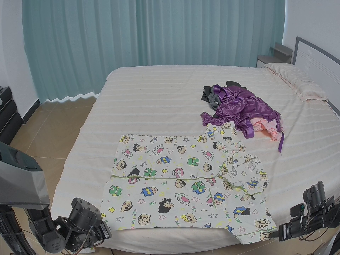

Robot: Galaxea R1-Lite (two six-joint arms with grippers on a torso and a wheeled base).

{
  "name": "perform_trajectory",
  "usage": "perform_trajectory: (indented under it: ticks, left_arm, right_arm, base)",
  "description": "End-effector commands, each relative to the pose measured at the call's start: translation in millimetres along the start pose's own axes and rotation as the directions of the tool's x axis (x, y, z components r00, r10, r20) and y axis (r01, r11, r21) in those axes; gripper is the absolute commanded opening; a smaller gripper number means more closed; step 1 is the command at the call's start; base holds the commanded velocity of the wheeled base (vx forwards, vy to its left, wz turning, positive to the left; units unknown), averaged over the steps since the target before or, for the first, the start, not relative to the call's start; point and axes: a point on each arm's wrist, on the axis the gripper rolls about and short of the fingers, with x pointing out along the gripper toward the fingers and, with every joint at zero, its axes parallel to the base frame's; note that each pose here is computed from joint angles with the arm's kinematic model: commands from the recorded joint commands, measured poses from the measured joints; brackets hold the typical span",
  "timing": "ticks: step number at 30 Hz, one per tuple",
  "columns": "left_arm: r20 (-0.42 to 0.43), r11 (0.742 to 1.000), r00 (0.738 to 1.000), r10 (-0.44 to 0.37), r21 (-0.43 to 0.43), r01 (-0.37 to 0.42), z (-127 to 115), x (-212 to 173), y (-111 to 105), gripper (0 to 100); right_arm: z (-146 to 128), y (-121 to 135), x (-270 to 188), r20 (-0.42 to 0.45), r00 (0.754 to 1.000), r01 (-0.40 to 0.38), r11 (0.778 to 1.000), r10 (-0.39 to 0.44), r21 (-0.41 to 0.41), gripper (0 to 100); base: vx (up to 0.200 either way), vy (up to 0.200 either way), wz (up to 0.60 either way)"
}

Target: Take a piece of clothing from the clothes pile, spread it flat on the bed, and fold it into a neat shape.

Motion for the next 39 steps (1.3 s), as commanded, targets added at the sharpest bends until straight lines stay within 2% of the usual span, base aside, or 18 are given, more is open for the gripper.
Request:
perform_trajectory:
  ticks: [1, 7, 18, 21, 23, 25, 26, 29, 30, 33, 34, 39]
  left_arm:
    - [-0.009, 1.0, 1.0, 0.005, 0.004, -0.005, -2, -1, 2, 0]
    - [-0.065, 1.0, 0.998, 0.016, 0.014, -0.015, -5, 0, 4, 0]
    - [-0.021, 1.0, 0.999, -0.029, -0.001, 0.029, 6, 1, -6, 0]
    - [-0.041, 1.0, 0.999, -0.012, 0.023, 0.012, 6, 9, -5, 0]
    - [-0.093, 0.998, 0.995, 0.02, 0.06, -0.014, 2, 22, 1, 0]
    - [-0.096, 0.997, 0.995, -0.003, 0.08, 0.011, 2, 24, 2, 0]
    - [-0.094, 0.996, 0.995, -0.025, 0.082, 0.033, 2, 24, 3, 100]
    - [-0.096, 0.992, 0.993, -0.064, 0.1, 0.074, 3, 23, 6, 100]
    - [-0.106, 0.987, 0.991, -0.076, 0.13, 0.089, 3, 24, 10, 100]
    - [-0.11, 0.984, 0.991, -0.079, 0.149, 0.095, 3, 25, 13, 100]
    - [-0.116, 0.977, 0.987, -0.108, 0.174, 0.127, 4, 32, 15, 100]
    - [-0.107, 0.972, 0.985, -0.134, 0.178, 0.152, 3, 42, 13, 100]
  right_arm:
    - [-7, -1, -2, -0.03, 1.0, 0.006, 1.0, -0.006, 0.002, 0]
    - [-11, -2, -2, -0.063, 0.998, 0.013, 1.0, -0.014, -0.014, 0]
    - [-8, 0, -2, -0.055, 0.998, 0.004, 0.999, -0.006, -0.038, 0]
    - [-6, 0, -1, -0.058, 0.998, 0.002, 0.999, -0.004, -0.04, 0]
    - [-6, 0, 0, -0.06, 0.998, 0.002, 0.999, -0.005, -0.041, 0]
    - [-6, 0, 0, -0.061, 0.998, 0.002, 0.999, -0.005, -0.041, 0]
    - [-6, 0, 0, -0.061, 0.998, 0.002, 0.999, -0.005, -0.041, 0]
    - [-6, 0, 0, -0.064, 0.998, 0.003, 0.999, -0.006, -0.04, 0]
    - [-6, 0, 0, -0.061, 0.998, 0.002, 0.999, -0.005, -0.041, 0]
    - [-6, 0, 0, -0.06, 0.998, 0.002, 0.999, -0.005, -0.041, 0]
    - [-5, 0, 0, -0.059, 0.998, -0.003, 0.999, 0.0, -0.041, 0]
    - [-4, 1, 0, -0.057, 0.998, -0.005, 0.999, 0.002, -0.042, 0]
  base:
    - [0.0, 0.0, 0.0]
    - [0.0, 0.0, 0.0]
    - [0.0, 0.0, 0.0]
    - [0.0, 0.0, 0.0]
    - [0.0, 0.0, 0.0]
    - [0.0, 0.0, 0.0]
    - [0.0, 0.0, 0.0]
    - [0.0, 0.0, 0.0]
    - [0.0, 0.0, 0.0]
    - [0.0, 0.0, 0.0]
    - [0.0, 0.0, 0.0]
    - [0.0, 0.0, 0.0]
